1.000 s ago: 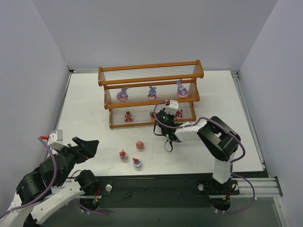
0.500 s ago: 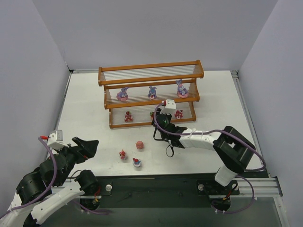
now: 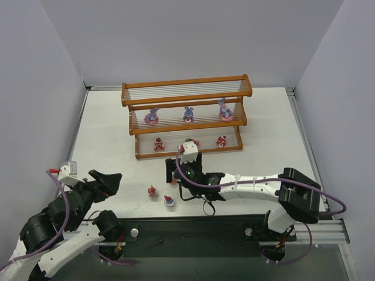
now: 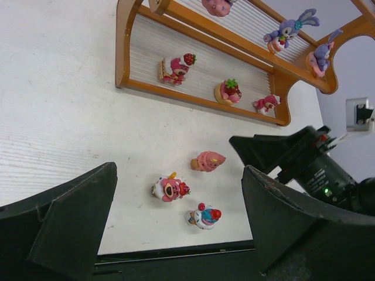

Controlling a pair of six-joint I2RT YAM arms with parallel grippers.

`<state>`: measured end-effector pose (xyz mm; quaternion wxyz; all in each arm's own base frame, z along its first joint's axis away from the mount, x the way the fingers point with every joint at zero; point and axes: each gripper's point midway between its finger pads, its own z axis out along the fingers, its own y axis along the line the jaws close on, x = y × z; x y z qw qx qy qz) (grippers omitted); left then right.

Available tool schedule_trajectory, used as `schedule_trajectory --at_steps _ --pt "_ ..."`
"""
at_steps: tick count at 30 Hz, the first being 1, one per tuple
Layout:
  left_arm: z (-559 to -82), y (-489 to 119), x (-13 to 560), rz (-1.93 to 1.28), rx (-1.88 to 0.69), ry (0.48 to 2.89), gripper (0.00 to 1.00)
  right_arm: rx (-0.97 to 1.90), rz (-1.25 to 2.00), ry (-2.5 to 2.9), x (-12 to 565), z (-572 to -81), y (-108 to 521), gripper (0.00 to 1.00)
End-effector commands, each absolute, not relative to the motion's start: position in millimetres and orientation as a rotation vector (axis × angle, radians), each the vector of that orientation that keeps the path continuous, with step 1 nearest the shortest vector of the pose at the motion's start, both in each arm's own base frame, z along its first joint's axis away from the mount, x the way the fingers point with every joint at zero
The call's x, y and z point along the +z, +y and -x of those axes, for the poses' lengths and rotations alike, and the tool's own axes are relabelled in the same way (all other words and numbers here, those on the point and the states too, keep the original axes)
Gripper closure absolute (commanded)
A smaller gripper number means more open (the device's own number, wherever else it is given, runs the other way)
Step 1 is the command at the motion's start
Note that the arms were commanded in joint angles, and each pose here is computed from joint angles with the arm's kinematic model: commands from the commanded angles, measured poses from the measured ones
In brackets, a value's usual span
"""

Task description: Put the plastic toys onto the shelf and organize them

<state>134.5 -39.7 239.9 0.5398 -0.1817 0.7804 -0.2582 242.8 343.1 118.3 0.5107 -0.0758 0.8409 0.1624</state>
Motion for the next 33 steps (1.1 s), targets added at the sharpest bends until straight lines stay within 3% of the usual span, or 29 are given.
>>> schedule_trajectory --at_steps 1,15,23,33 --pt "-132.4 -35.8 252.7 0.445 -0.651 1.816 0.03 0.386 0.206 2.025 117.9 -212.8 340.9 0.14" --pt "-132.3 -36.1 253.8 0.441 -0.657 1.811 0.02 0.508 0.377 2.031 108.3 -134.5 348.1 0.14" --pt "-131.4 -35.4 253.8 0.444 -0.665 1.807 0.03 0.328 0.152 2.025 102.3 -120.8 356.9 0.14" --pt "-130.2 -38.3 254.8 0.422 -0.682 1.81 0.03 0.283 0.105 2.013 81.5 -112.3 363.9 0.26"
